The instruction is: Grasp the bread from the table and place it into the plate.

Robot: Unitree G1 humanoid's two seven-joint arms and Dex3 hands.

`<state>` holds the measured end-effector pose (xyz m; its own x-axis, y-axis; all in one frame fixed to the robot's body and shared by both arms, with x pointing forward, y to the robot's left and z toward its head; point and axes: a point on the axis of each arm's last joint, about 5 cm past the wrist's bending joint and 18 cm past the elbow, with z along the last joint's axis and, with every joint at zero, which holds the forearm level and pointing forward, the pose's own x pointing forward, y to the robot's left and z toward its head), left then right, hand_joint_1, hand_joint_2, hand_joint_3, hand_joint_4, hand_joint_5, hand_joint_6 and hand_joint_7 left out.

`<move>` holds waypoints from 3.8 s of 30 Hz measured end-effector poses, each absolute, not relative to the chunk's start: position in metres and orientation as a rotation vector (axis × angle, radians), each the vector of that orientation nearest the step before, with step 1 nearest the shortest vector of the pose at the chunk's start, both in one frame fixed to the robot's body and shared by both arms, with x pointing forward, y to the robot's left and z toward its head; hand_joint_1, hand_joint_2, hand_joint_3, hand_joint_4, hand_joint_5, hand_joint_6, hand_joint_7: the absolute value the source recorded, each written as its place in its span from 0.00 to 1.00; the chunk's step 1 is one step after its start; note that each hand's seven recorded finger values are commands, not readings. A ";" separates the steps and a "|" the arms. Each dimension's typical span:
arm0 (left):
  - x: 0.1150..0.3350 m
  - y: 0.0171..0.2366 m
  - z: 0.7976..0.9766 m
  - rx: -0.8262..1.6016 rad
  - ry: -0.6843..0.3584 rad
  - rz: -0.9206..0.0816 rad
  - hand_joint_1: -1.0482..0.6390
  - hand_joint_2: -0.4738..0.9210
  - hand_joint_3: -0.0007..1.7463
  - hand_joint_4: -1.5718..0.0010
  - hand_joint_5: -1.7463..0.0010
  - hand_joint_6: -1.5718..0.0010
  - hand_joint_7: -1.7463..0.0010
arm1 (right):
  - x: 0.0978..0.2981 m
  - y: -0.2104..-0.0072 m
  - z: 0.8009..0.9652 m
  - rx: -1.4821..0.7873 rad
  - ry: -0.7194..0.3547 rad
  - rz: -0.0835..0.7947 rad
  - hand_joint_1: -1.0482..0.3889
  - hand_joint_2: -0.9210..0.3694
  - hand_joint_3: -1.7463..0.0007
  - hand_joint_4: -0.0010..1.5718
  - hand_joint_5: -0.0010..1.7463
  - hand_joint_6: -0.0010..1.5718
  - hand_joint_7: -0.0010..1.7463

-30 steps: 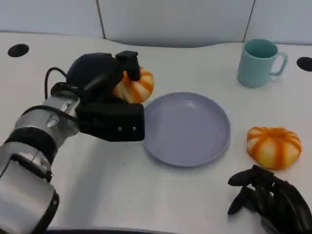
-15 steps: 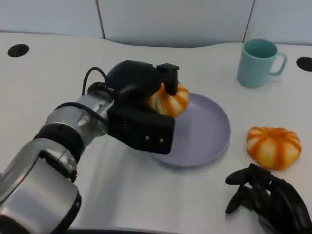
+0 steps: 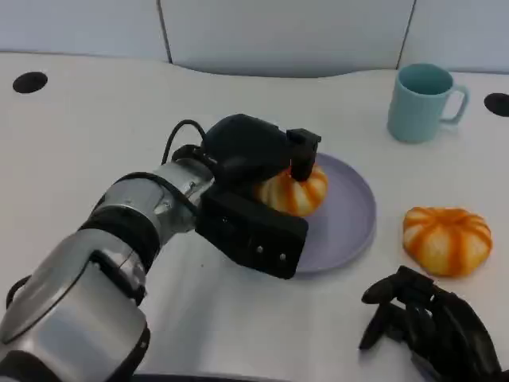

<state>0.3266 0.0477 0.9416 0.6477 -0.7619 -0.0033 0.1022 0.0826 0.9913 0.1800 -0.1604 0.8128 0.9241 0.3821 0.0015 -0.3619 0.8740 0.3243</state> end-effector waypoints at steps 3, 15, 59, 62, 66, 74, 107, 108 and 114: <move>0.326 0.047 0.940 1.371 -0.641 -0.700 0.39 0.93 0.13 0.68 0.00 0.76 0.05 | 0.179 -0.159 0.814 0.327 0.068 0.388 0.41 0.00 0.75 0.36 0.92 0.33 0.72; 0.327 0.047 0.943 1.393 -0.594 -0.746 0.21 0.98 0.01 1.00 0.12 0.95 0.23 | 0.178 -0.159 0.814 0.332 0.075 0.389 0.41 0.00 0.75 0.36 0.92 0.34 0.72; 0.327 0.108 0.936 0.771 -0.370 -0.637 0.23 1.00 0.03 1.00 0.13 0.94 0.38 | 0.181 -0.161 0.814 0.330 0.076 0.389 0.41 0.00 0.75 0.35 0.93 0.33 0.73; 0.320 0.118 0.924 0.644 -0.339 -0.617 0.25 1.00 0.04 1.00 0.13 0.94 0.39 | 0.181 -0.162 0.814 0.331 0.075 0.386 0.42 0.00 0.75 0.35 0.92 0.33 0.73; 0.312 0.130 0.914 0.461 -0.324 -0.583 0.28 1.00 0.08 1.00 0.15 0.90 0.46 | 0.181 -0.163 0.814 0.332 0.076 0.376 0.42 0.00 0.75 0.35 0.92 0.33 0.74; 0.293 0.157 0.895 0.212 -0.324 -0.528 0.27 1.00 0.10 0.96 0.15 0.84 0.53 | 0.181 -0.163 0.813 0.333 0.071 0.366 0.42 0.00 0.74 0.34 0.92 0.32 0.75; 0.198 0.199 0.829 -0.151 -0.194 -0.305 0.28 1.00 0.09 0.84 0.00 0.87 0.15 | 0.186 -0.160 0.810 0.331 0.054 0.367 0.41 0.00 0.75 0.35 0.92 0.31 0.72; 0.195 0.199 0.826 -0.166 -0.173 -0.297 0.29 1.00 0.07 0.82 0.00 0.85 0.15 | 0.186 -0.160 0.810 0.331 0.053 0.367 0.42 0.00 0.74 0.35 0.92 0.31 0.72; 0.179 0.198 0.820 -0.219 -0.087 -0.256 0.32 1.00 0.06 0.81 0.00 0.83 0.12 | 0.186 -0.160 0.810 0.331 0.052 0.366 0.39 0.00 0.76 0.33 0.91 0.31 0.71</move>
